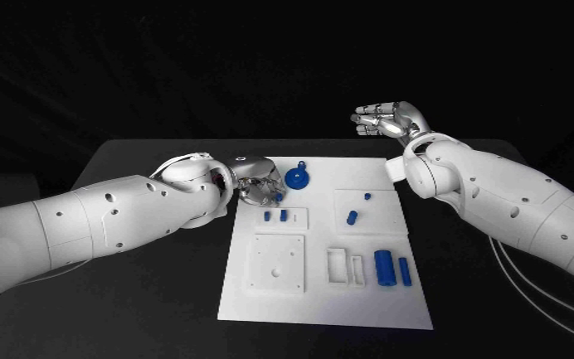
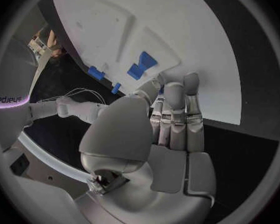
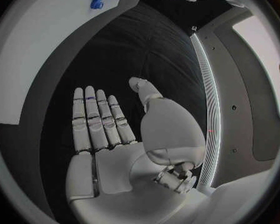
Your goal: Assemble the parts on the task board
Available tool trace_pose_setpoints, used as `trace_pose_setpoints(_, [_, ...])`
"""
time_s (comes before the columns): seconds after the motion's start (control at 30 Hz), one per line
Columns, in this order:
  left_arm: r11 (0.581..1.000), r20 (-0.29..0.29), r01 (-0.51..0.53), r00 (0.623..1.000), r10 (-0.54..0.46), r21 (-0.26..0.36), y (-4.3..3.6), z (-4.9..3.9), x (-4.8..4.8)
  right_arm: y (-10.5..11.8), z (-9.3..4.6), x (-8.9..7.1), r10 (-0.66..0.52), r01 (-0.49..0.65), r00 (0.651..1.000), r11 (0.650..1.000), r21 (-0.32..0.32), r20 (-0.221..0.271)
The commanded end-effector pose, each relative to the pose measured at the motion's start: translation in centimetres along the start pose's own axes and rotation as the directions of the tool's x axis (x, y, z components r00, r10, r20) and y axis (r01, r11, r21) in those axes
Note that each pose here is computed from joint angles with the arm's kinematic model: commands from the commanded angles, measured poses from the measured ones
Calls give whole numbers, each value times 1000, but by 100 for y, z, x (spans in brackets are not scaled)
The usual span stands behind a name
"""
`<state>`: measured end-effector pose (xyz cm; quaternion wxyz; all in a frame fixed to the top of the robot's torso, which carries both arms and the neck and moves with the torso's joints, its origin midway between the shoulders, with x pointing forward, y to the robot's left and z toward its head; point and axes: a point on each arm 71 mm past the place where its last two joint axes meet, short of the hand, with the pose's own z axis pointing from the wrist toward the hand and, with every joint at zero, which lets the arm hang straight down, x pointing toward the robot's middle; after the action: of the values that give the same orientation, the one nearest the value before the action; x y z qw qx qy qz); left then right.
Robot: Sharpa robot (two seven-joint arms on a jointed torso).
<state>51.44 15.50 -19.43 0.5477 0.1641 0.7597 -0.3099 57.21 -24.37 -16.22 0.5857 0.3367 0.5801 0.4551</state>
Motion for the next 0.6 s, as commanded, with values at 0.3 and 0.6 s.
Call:
trace_pose_setpoints(0.3, [1000,29,2,1000,-1,-27,71,-23,-31,1,-10,3,1,-1,1000,1000,-11,-13])
trace_pose_setpoints(0.6, [998,50,3,999,1,-64,216,-72,-86,-40,-52,-5,-41,41,997,999,0,-70])
